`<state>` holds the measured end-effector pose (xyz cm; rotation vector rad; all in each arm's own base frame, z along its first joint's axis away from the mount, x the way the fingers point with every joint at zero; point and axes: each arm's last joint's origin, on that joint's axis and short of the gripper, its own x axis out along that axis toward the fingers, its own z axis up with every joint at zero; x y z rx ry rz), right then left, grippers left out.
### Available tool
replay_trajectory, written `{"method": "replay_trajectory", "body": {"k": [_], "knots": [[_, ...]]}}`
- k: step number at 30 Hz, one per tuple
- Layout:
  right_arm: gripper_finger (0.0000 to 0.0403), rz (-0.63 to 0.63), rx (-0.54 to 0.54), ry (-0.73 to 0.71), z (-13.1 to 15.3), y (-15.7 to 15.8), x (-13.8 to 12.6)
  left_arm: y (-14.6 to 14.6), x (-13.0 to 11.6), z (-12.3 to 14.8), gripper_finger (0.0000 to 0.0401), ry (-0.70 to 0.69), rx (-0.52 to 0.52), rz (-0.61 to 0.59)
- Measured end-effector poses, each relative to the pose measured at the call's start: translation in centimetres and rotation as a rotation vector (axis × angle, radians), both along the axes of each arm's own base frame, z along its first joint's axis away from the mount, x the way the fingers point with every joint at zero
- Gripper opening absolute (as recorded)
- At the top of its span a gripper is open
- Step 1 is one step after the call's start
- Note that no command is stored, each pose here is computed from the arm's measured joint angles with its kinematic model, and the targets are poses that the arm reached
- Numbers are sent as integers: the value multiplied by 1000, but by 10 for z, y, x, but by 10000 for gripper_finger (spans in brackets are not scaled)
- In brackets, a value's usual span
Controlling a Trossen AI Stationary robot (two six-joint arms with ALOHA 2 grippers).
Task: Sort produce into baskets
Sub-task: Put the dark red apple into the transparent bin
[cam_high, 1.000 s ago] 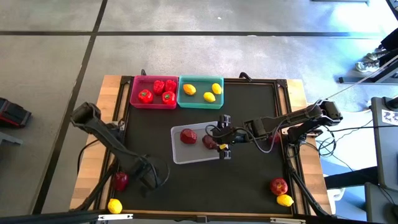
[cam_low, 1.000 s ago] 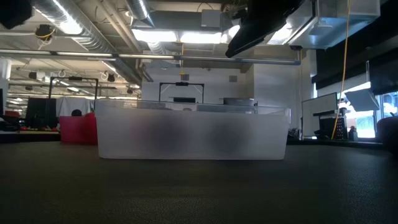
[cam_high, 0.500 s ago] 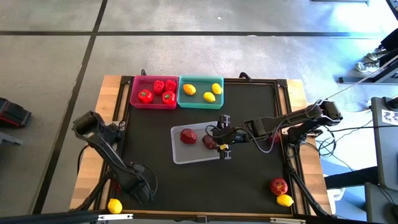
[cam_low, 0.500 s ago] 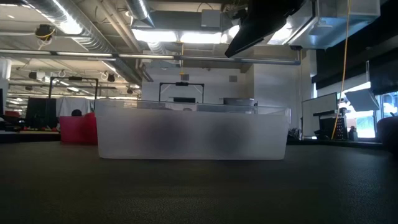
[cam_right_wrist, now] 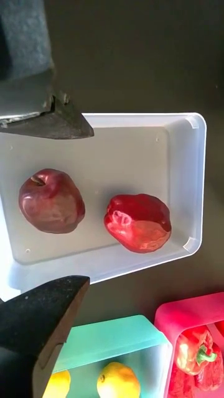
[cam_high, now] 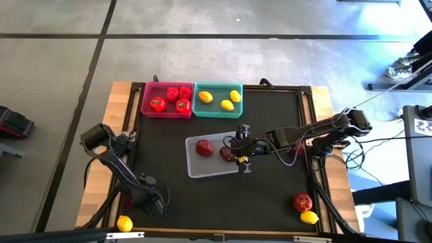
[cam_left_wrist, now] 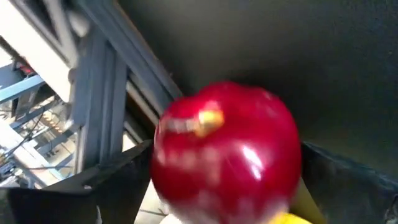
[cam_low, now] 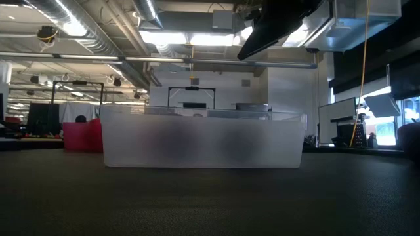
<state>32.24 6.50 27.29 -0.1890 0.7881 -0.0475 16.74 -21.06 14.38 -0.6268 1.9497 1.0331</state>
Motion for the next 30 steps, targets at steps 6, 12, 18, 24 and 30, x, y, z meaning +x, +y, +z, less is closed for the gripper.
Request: {"method": "replay_trajectory", "body": {"k": [6, 12, 18, 24, 30], "knots": [[301, 6, -6, 1, 0, 0, 0, 0, -2, -9, 322, -26, -51, -26], [301, 10, -12, 8, 0, 0, 0, 0, 0, -5, 308, -65, -109, -80], [301, 10, -12, 13, -1, 0, -1, -1, 4, 15, 308, -187, -140, -137], [301, 8, 32, 69, -2, 0, -7, 8, 16, 54, 308, -461, -102, -183], [301, 42, 116, 129, -5, 6, -12, 32, 23, 94, 317, -771, 23, -189]]}}
